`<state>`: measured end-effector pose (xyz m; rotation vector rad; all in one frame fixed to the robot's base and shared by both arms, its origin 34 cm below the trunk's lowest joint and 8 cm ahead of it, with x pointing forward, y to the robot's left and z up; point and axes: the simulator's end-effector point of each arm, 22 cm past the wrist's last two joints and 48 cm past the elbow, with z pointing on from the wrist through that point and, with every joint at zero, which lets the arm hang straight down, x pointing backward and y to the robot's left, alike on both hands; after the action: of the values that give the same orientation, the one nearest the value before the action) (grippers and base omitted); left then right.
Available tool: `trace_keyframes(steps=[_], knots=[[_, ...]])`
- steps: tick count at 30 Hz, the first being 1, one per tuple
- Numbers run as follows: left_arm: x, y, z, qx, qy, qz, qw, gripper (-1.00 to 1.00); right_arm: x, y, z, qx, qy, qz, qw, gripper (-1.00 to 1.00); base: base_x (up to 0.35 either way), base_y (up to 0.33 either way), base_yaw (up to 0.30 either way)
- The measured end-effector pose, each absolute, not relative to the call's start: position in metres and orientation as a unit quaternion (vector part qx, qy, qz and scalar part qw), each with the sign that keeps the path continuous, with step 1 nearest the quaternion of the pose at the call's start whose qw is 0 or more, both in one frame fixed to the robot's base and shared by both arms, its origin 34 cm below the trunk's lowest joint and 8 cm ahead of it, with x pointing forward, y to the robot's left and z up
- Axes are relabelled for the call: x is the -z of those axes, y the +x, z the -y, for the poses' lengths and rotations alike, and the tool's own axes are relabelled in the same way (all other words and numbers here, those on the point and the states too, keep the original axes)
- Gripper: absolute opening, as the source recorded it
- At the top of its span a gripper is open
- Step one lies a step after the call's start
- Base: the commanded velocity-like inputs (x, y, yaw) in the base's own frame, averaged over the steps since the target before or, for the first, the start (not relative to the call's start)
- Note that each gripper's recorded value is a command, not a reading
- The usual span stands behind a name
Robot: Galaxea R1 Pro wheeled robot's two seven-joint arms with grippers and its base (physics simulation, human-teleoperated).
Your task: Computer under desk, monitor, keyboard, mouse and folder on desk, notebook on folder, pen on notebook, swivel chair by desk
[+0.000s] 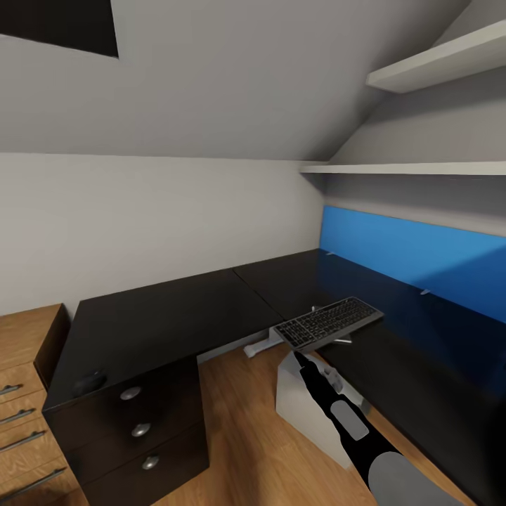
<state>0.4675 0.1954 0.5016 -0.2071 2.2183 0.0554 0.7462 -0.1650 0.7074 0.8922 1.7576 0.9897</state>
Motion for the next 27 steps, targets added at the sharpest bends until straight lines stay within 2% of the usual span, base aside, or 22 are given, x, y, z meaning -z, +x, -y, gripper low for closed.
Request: trace_keyframes(steps=[27], knots=[[-0.5010, 0.4671, -0.1940, -0.021, -0.083, -0.894, 0.440, 1.00, -0.7077, 0.7467, 0.1656, -0.400, 0.361, -0.711, 0.452, 1.00, 0.063, 0.022, 0.000]])
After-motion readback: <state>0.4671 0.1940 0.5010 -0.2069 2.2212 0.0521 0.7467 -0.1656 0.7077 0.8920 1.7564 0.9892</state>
